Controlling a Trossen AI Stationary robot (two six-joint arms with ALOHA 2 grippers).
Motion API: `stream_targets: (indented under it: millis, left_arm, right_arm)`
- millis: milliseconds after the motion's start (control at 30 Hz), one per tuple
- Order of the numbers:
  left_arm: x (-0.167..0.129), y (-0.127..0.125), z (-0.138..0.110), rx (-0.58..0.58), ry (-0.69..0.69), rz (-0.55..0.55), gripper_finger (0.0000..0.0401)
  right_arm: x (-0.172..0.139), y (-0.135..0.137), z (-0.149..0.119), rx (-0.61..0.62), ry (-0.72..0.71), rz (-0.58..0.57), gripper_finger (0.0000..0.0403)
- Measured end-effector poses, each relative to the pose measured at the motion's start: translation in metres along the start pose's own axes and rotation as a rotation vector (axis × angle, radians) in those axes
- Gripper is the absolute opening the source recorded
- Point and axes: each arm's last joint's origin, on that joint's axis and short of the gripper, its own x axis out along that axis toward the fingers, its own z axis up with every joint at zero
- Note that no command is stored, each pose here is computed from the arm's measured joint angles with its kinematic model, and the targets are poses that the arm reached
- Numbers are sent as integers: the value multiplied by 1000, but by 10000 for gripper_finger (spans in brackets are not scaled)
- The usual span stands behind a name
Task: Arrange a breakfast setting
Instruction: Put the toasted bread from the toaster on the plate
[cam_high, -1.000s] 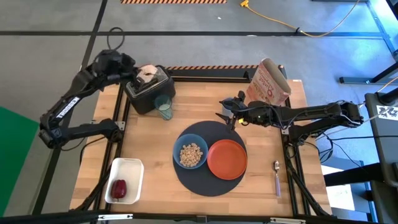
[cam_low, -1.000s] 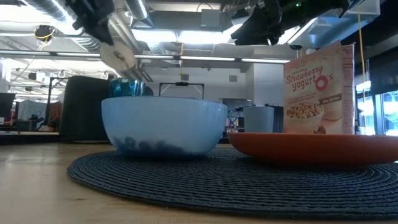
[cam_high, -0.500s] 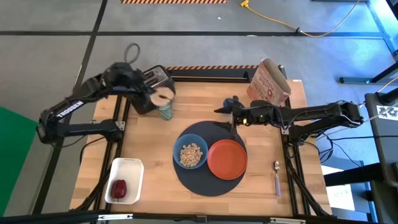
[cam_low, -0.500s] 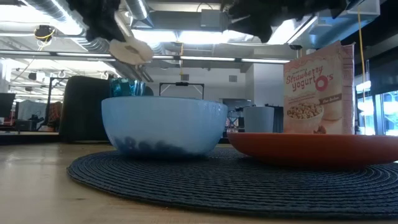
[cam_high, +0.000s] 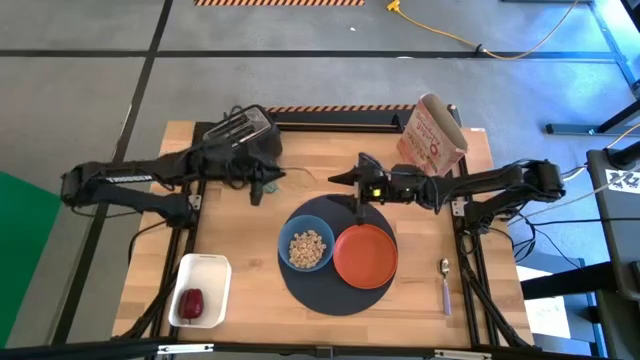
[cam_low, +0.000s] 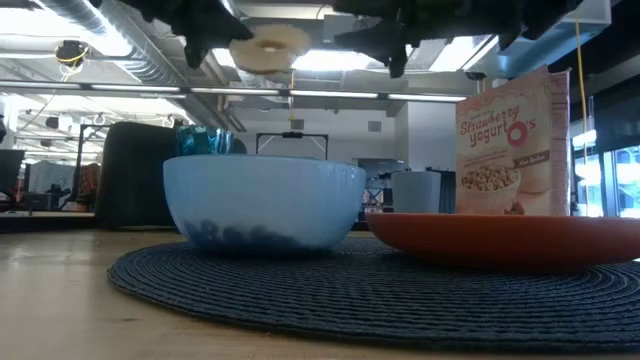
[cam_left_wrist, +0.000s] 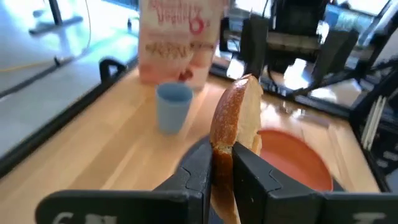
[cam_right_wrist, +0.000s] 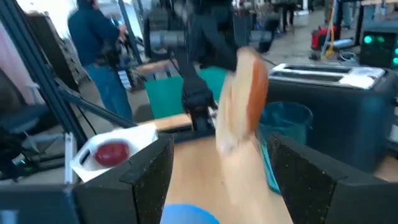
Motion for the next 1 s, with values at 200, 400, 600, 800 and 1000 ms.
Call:
stream_targets:
  millis: [200,400,600,800,1000]
  left_arm:
    - [26,-17,-13,25,-1,-59,46]
    - [45,-27,-18,35,-11,-96,46]
    - [59,-29,-20,34,-38,-108,46]
    - [63,-30,-19,35,-55,-112,46]
    - [63,-30,-20,36,-52,-112,46]
  right_arm:
    - [6,-1,-6,24,-5,2,250]
    - [8,0,-10,36,30,70,250]
    - [8,0,-10,47,29,74,239]
    - [8,-2,-15,99,69,23,173]
    - [8,-2,-16,122,79,21,103]
